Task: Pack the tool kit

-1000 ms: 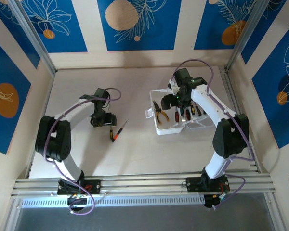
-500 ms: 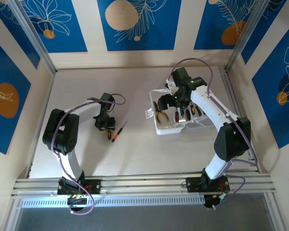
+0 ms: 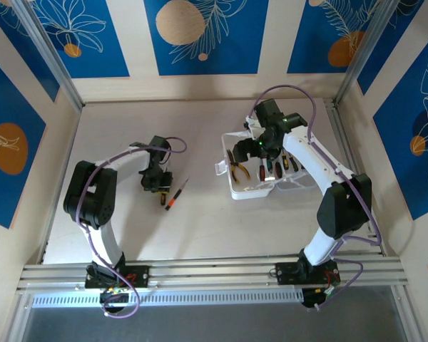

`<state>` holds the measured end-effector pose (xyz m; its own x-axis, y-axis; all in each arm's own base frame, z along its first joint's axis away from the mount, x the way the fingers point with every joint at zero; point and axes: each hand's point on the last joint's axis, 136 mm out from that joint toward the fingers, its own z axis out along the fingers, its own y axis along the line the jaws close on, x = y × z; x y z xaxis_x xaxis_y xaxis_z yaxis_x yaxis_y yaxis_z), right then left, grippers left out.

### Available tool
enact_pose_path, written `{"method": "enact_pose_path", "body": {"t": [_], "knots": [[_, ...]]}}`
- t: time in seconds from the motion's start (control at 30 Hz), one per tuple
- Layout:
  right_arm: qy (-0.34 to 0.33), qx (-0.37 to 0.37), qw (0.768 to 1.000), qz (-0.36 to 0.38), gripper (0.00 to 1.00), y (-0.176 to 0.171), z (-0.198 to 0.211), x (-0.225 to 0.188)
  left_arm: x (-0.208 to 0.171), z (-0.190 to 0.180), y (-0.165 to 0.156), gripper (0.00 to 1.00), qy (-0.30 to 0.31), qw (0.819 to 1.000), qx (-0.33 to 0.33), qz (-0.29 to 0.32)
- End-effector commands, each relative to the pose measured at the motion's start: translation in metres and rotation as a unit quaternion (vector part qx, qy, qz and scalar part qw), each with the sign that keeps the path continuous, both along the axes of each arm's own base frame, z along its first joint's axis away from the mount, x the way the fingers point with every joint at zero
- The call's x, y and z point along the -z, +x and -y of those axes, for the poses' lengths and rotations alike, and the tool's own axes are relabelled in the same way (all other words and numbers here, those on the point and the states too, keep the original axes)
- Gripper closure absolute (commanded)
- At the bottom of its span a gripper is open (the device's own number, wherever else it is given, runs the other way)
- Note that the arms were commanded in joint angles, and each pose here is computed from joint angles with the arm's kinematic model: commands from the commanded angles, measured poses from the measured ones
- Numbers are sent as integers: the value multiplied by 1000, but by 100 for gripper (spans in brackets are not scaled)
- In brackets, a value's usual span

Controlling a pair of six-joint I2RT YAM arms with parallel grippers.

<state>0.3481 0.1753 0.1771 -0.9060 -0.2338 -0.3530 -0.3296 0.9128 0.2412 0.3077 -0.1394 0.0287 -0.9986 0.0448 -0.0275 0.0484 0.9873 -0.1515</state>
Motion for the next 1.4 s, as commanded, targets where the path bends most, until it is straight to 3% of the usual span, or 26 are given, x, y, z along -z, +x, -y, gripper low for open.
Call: {"method": "enact_pose_path", "body": {"t": [0.0, 0.17, 0.3, 0.43, 0.6, 0.73, 1.07, 1.17, 1.3, 1.37], "knots": [[64, 0, 998, 23, 11, -2, -8, -32, -65, 44, 21, 100, -109, 992, 27, 60], [144, 5, 989, 34, 12, -1, -22, -55, -146, 91, 39, 100, -184, 971, 80, 129], [211, 11, 977, 41, 14, 3, -36, -77, -201, 139, 39, 100, -272, 937, 136, 169], [277, 21, 960, 44, 19, 10, -52, -99, -232, 178, 33, 100, -355, 901, 175, 180], [296, 43, 953, 49, 33, 22, -58, -106, -247, 200, 24, 100, -387, 881, 197, 187], [298, 43, 953, 43, 42, 26, -63, -103, -249, 206, 18, 100, -394, 876, 208, 184], [305, 23, 952, 20, 57, 24, -87, -90, -224, 211, 17, 100, -392, 884, 199, 157], [304, 23, 952, 14, 69, 24, -91, -85, -225, 211, 17, 100, -392, 884, 199, 160], [304, 25, 952, 14, 100, 25, -91, -85, -227, 210, 17, 100, -389, 884, 199, 164], [302, 23, 953, 15, 100, 23, -91, -86, -225, 210, 18, 100, -387, 885, 199, 164]]}}
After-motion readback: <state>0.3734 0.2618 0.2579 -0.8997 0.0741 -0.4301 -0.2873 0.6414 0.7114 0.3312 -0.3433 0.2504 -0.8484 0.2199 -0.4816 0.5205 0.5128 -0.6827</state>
